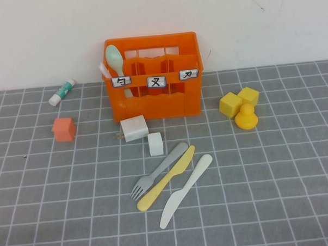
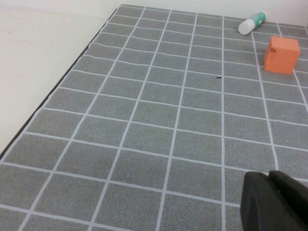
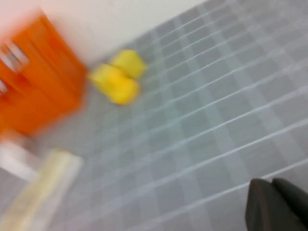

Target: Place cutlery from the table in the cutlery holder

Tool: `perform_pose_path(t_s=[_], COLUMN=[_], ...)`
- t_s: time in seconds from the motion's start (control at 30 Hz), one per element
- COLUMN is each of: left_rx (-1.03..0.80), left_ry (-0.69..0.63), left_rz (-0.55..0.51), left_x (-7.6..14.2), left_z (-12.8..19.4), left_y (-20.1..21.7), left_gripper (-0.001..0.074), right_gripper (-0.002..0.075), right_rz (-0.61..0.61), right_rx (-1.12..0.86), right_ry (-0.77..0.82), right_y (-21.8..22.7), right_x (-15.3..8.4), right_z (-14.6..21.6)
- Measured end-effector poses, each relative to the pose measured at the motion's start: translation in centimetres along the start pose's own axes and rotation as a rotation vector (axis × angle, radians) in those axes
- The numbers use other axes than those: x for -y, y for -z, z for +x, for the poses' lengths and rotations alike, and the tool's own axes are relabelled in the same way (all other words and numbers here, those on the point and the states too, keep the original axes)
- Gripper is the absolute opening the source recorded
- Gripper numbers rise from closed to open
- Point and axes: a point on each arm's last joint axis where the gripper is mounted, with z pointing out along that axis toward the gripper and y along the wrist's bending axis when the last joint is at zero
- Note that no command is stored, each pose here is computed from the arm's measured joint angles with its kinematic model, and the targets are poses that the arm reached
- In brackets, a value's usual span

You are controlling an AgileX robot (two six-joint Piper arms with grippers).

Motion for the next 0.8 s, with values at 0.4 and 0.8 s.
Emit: perform_pose_path(t_s=[0.4,0.8], left_rx=[0.0,0.0], left_ry=[0.0,0.0], left_rz=[0.0,0.0], left_x=[0.0,0.0], left_z=[0.0,0.0], left_y=[0.0,0.0], left_gripper=[-0.0001,-0.0001], right_gripper=[-0.0003,-0.0003], right_rz=[-0.071,-0.075], right_rx=[0.042,0.169], right_ry=[-0.221,0.031], right_y=[0.0,0.5], right_x=[-0.6,-1.0], right_z=[-0.4,-2.1])
